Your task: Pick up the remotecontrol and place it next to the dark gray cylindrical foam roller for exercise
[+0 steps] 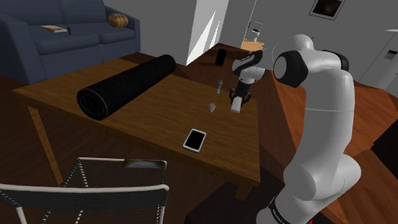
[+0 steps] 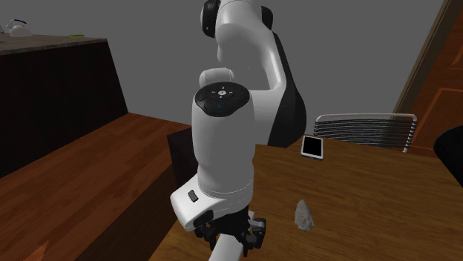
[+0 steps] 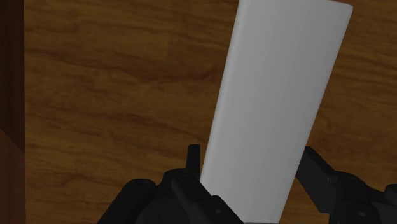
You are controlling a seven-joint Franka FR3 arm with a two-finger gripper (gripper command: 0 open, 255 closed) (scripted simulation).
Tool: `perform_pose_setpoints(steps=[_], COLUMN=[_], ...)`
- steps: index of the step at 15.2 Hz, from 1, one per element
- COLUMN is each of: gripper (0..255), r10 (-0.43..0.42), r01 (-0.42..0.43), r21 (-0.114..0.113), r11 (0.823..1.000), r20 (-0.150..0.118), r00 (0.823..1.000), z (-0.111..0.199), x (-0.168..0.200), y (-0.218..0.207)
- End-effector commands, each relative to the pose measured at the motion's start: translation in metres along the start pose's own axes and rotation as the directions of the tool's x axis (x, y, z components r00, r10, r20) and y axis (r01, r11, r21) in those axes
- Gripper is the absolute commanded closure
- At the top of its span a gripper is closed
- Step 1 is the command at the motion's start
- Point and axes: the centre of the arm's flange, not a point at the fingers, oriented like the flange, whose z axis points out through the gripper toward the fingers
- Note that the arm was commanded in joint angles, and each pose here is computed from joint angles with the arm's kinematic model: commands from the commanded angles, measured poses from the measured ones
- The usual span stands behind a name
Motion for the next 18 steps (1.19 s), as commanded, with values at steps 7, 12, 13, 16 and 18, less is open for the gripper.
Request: perform_pose_setpoints(steps=[7, 12, 13, 16, 18], gripper=[255, 255, 255, 255, 255], r10=[0.0, 0.0, 0.0, 0.0, 0.0], r01=[0.0, 0.0, 0.0, 0.0, 0.0], r21=[0.0, 0.0, 0.0, 0.0, 0.0], r11=[1.0, 1.0, 1.0, 1.0, 1.0], r20=[0.0, 0.0, 0.0, 0.0, 0.0], r00=[1.0, 1.0, 1.0, 1.0, 1.0], z=[-0.005, -0.031, -0.037, -0.052, -0.063], x=[0.0, 0.0, 0.0, -0.001, -0.001], y=[0.0, -0.001, -0.001, -0.001, -0.001])
